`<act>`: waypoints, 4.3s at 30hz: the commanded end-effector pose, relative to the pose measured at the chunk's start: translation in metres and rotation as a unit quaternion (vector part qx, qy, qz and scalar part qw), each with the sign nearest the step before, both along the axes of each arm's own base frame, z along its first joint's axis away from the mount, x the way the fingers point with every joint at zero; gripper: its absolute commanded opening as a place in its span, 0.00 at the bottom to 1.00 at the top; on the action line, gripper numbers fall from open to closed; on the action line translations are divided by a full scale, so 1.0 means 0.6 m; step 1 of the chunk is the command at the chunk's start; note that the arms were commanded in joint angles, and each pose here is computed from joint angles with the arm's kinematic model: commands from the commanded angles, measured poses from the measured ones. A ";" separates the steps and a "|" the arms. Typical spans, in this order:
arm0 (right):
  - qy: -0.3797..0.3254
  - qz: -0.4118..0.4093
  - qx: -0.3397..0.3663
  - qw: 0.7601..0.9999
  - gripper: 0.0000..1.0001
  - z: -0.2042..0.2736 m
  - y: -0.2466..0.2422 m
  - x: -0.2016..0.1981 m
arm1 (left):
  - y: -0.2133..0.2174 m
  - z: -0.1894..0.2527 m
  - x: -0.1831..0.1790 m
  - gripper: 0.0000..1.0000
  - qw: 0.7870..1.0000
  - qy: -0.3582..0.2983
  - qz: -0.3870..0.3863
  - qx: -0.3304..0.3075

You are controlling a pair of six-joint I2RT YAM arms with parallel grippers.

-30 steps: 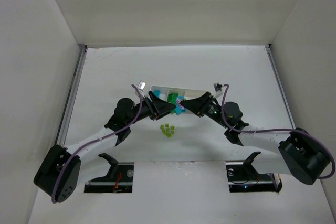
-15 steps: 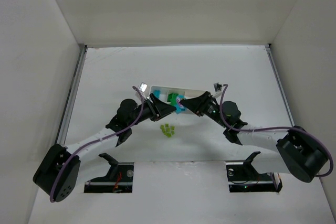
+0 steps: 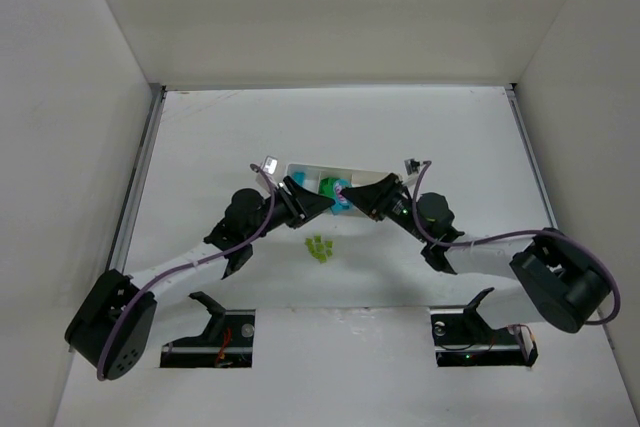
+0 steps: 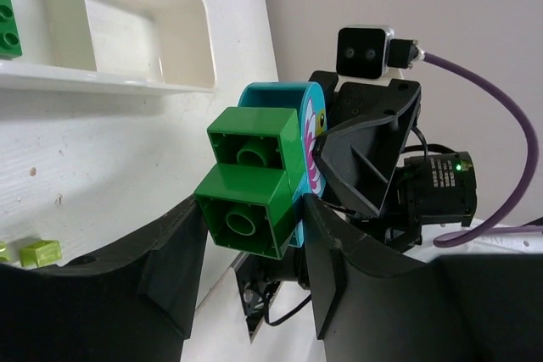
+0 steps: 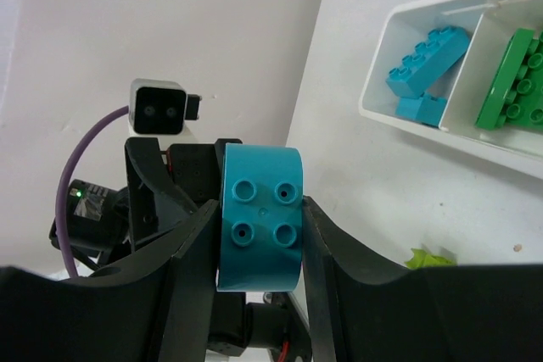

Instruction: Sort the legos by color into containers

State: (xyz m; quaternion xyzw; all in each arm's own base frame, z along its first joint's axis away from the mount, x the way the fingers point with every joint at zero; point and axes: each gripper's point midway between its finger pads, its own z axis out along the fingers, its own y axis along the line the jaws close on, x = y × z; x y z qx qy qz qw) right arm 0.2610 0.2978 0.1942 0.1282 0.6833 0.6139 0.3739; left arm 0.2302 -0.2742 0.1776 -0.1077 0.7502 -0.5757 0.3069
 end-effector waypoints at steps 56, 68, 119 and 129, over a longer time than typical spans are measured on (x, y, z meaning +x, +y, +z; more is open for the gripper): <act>0.014 0.065 0.133 0.989 0.35 0.074 0.051 -0.001 | 0.023 0.135 -0.022 0.40 0.986 -0.137 0.035 -0.094; 0.019 0.073 0.135 0.988 0.35 0.069 0.051 -0.012 | 0.031 0.147 -0.012 0.46 0.982 -0.164 0.049 -0.085; 0.025 -0.018 -0.322 0.946 0.36 -0.086 0.140 0.163 | 0.153 0.039 0.012 0.10 0.976 -0.144 0.147 0.067; 0.032 -0.025 -0.339 0.940 0.39 -0.104 0.156 0.189 | 0.165 0.001 0.021 0.11 0.977 -0.120 0.155 0.086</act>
